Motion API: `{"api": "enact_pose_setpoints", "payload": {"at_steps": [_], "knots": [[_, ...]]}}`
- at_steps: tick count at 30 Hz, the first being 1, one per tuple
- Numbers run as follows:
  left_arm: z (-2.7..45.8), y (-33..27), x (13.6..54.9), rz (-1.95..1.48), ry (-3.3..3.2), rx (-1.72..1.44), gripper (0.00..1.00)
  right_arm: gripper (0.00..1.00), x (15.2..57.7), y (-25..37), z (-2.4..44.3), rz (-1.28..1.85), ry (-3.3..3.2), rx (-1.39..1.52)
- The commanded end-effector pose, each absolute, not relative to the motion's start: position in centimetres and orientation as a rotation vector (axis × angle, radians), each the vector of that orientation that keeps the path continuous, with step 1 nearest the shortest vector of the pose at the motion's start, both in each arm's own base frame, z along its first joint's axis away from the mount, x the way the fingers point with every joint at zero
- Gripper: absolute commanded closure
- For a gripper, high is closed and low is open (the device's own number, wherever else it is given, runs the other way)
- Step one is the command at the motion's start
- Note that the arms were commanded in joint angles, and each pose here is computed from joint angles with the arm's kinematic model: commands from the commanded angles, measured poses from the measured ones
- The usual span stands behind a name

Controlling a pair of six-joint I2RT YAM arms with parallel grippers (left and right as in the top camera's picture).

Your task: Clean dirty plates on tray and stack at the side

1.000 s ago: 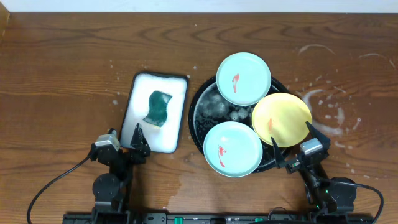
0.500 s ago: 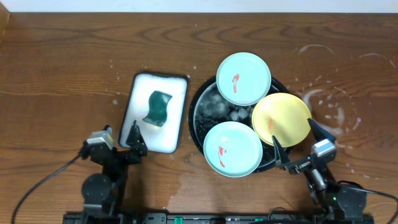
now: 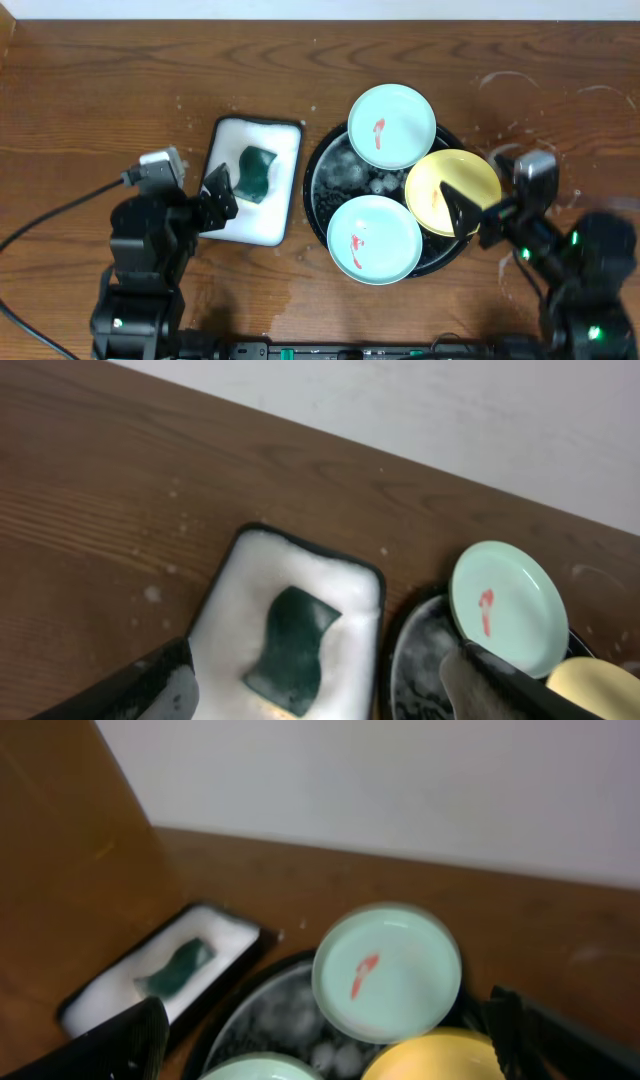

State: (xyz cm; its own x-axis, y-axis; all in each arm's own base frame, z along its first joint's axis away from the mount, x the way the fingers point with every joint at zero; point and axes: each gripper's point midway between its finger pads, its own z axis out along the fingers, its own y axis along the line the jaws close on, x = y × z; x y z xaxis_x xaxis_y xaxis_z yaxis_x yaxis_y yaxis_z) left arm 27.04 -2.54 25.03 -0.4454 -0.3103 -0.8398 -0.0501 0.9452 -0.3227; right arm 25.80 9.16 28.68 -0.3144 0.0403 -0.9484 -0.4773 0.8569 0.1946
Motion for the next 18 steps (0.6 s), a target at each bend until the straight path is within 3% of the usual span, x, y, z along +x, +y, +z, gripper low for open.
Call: {"api": "enact_pose_setpoints", "payload": {"at_steps": [1,11,18], "knots": [[26.9,-3.0,26.9,-0.32,2.02,-0.223,0.18,0.01,27.2,9.8,30.1,0.587,1.919,-0.33],[26.4,-2.9,26.5,-0.317,2.048,-0.227,0.18,0.01,29.9,10.0,29.9,0.601,2.074,-0.334],[26.4,-2.9,26.5,-0.317,2.048,-0.227,0.18,0.01,28.9,11.4,30.0,0.763,2.092,-0.316]]}}
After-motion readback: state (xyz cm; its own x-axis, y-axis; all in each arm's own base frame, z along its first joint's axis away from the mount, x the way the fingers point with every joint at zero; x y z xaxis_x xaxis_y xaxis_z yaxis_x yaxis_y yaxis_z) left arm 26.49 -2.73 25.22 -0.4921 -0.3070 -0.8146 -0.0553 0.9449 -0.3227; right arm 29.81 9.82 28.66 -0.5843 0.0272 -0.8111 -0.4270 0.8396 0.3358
